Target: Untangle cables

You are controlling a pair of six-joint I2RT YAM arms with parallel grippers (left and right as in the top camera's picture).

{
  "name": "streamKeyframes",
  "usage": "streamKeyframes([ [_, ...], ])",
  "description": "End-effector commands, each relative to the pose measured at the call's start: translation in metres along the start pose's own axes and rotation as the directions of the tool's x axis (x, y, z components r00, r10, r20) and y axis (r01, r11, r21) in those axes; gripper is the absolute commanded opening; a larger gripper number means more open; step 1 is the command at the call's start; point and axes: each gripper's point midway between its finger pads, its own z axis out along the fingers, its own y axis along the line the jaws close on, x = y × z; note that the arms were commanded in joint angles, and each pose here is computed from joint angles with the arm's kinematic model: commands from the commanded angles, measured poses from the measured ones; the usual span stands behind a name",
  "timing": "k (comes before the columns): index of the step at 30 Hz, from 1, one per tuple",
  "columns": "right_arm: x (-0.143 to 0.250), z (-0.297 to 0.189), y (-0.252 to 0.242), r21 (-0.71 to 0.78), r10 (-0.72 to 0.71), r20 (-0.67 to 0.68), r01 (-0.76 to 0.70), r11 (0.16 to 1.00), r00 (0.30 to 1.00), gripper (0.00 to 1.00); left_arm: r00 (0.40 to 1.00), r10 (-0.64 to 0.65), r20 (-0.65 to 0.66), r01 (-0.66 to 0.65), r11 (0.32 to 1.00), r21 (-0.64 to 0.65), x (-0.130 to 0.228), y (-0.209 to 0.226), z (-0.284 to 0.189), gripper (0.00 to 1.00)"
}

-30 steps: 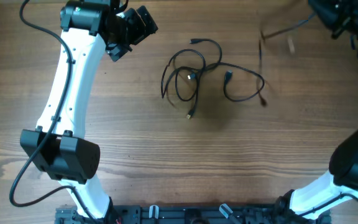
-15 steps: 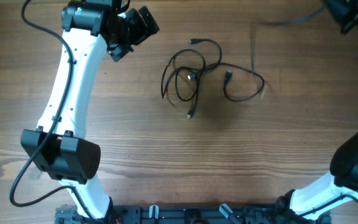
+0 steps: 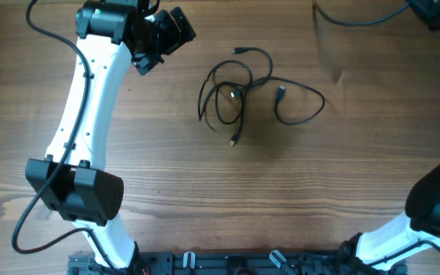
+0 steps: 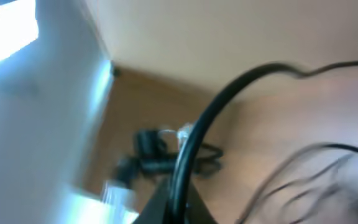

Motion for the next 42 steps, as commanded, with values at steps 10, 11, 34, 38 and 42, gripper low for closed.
streamKeyframes([
  [10,-0.019,-0.005,-0.076,0.030,0.565,0.199,-0.581,0.813,0.801,0.05,1.000,0.020,0.007,-0.020,1.000,-0.003,0.000,-0.001,-0.001,1.00],
  [11,-0.019,-0.005,-0.076,0.028,0.573,0.200,-0.589,0.807,0.795,0.04,1.000,0.020,0.007,-0.020,1.000,-0.003,0.000,-0.001,-0.001,1.00],
  [34,0.011,0.000,0.013,-0.013,-0.240,-0.044,0.239,0.971,0.970,0.04,1.000,0.020,0.007,-0.020,1.000,-0.003,0.000,-0.001,-0.001,1.00],
  [38,0.014,0.000,0.022,-0.023,-0.348,-0.037,0.347,0.938,0.937,0.04,1.000,0.020,0.007,-0.020,1.000,-0.003,0.000,-0.001,-0.001,1.00],
  [42,0.001,0.000,0.008,-0.011,-0.150,-0.004,0.150,0.989,0.989,0.04,1.000,0.020,0.006,-0.020,1.000,-0.004,0.000,-0.001,-0.001,1.00],
])
